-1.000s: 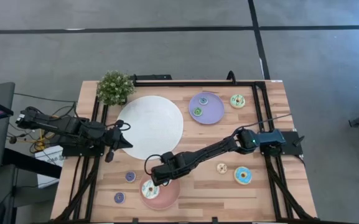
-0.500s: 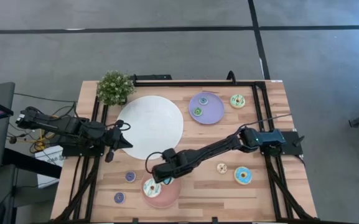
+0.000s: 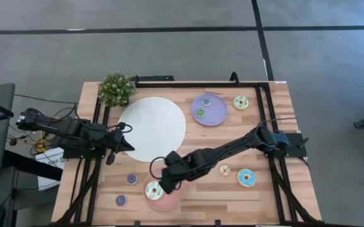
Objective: Pick & Place donuts
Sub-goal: Put the small dark blue donut on the purple plate
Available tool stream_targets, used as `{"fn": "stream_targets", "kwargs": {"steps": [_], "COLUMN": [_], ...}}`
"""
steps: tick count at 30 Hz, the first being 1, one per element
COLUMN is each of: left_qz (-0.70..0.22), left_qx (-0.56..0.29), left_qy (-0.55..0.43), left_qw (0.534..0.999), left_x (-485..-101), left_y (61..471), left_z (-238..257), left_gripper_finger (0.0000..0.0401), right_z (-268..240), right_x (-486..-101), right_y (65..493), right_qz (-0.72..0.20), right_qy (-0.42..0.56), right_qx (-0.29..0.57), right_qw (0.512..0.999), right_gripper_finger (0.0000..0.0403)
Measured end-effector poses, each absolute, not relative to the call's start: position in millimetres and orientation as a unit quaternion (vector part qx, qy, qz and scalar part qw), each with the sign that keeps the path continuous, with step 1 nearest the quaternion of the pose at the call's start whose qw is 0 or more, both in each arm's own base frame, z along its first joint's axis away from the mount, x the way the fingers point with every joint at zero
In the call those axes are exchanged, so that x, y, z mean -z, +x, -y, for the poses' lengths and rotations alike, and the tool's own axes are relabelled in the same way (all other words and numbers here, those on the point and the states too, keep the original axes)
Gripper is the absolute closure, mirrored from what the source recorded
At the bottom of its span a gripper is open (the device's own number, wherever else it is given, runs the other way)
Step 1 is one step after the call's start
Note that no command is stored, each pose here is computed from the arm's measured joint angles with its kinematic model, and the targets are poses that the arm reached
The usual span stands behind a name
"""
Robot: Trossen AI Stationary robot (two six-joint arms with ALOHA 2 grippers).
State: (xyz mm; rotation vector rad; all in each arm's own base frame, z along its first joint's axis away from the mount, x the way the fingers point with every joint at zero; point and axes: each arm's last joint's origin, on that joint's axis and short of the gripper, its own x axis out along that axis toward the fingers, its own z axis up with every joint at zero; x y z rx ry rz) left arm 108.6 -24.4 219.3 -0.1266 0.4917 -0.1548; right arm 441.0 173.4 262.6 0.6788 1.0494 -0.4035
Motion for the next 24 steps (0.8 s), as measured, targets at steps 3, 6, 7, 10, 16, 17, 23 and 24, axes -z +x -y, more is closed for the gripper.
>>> {"fn": "stream_targets", "kwargs": {"steps": [3,6,7,10,16,17,23,24], "left_qz": [-0.228,-0.226,-0.231,-0.247,-0.284,-0.286,-0.286,-0.284], "left_qx": [0.076,0.084,0.088,0.085,0.045,0.036,-0.014,-0.022], "left_qy": [-0.078,-0.087,-0.084,-0.07,-0.045,-0.042,-0.036,-0.039], "left_qw": [0.968,0.967,0.965,0.963,0.957,0.957,0.958,0.958], "left_x": [-222.1,-224.2,-224.2,-225.0,-235.3,-238.2,-260.4,-265.4], "left_y": [111.0,116.8,119.3,129.4,157.5,163.0,197.2,203.2], "left_z": [25.0,29.1,31.4,40.8,66.3,70.8,95.5,98.6], "left_gripper_finger": [0.0401,0.0401,0.0401,0.0401,0.0401,0.0401,0.0401,0.0401], "right_z": [-182.9,-190.6,-191.1,-189.9,-181.1,-177.8,-147.7,-142.0], "right_x": [-268.3,-267.5,-266.8,-263.1,-271.5,-271.4,-253.3,-249.4], "right_y": [434.8,429.8,427.9,420.2,377.5,366.5,290.1,276.3], "right_qz": [-0.5,-0.512,-0.517,-0.537,-0.553,-0.554,-0.497,-0.484], "right_qy": [0.251,0.201,0.188,0.137,0.071,0.069,0.121,0.131], "right_qx": [0.138,0.111,0.114,0.137,0.161,0.159,0.105,0.095], "right_qw": [0.817,0.828,0.827,0.821,0.814,0.814,0.853,0.86], "right_gripper_finger": [0.0309,0.0353,0.0369,0.0396,0.0401,0.04,0.0401,0.0402]}}
